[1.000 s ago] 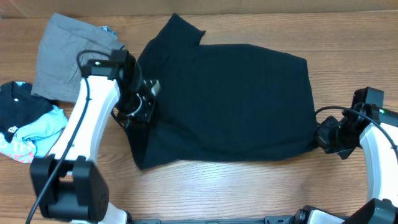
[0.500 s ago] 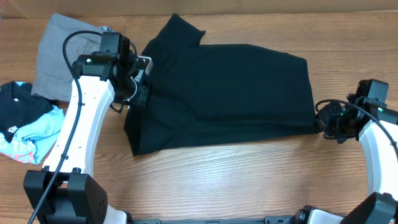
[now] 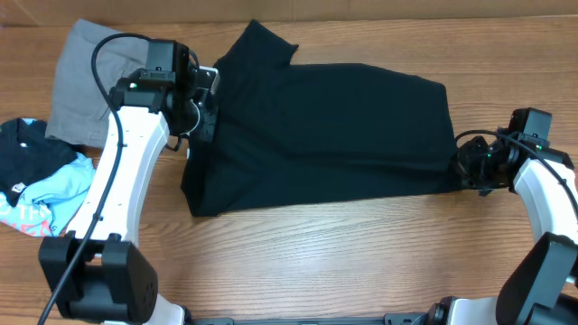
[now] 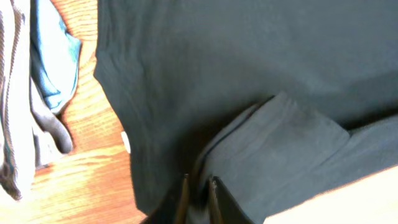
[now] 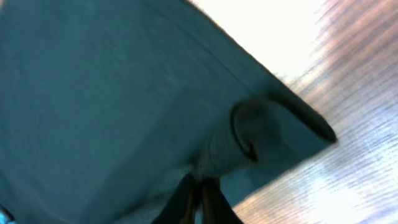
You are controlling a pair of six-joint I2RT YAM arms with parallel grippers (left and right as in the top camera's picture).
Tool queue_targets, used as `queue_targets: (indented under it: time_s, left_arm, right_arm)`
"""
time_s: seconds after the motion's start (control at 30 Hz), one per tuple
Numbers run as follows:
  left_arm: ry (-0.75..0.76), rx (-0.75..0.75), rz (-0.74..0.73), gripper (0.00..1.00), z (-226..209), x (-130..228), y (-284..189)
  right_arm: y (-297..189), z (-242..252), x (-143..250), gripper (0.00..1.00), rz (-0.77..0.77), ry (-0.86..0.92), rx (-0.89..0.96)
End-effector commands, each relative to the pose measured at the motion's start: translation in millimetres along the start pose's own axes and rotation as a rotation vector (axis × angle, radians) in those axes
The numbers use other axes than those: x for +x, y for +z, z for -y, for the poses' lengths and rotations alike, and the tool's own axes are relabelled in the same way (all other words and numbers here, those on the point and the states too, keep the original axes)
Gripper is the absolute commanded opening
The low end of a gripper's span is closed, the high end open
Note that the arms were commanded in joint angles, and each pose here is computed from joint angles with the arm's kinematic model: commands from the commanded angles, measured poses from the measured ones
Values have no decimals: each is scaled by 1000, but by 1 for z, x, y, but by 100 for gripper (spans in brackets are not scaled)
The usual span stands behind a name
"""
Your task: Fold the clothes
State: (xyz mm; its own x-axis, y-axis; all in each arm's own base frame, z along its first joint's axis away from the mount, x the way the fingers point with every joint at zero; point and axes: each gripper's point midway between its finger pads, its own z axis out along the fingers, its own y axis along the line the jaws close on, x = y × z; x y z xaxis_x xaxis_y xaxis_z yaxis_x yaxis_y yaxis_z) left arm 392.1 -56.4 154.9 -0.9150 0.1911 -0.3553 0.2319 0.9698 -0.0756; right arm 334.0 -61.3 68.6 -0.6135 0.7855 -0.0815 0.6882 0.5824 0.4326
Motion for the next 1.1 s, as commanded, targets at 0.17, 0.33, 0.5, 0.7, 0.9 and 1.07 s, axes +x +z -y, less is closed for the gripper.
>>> queue_targets:
  time_s: [0.17, 0.33, 0.5, 0.7, 0.9, 1.07]
  left_arm:
    - [-18, -26, -37, 53, -8, 4, 16]
    - [-42, 8, -159, 55, -3, 34, 13]
    - [-61, 29, -310, 53, 2, 74, 14]
    - [-83, 31, -366, 58, 2, 107, 48]
    - [-97, 80, -347, 47, 10, 113, 64]
    - [-82, 74, -297, 37, 7, 102, 68]
  right_arm:
    - [1, -12, -8, 41, 36, -139, -47]
    - [1, 7, 11, 50, -42, -100, 32]
    - [-3, 40, 30, 56, -104, -58, 187]
    - [7, 54, 42, 57, -127, -49, 210]
    - [24, 58, 39, 53, -71, -18, 178]
    - [36, 54, 26, 45, 10, -10, 126]
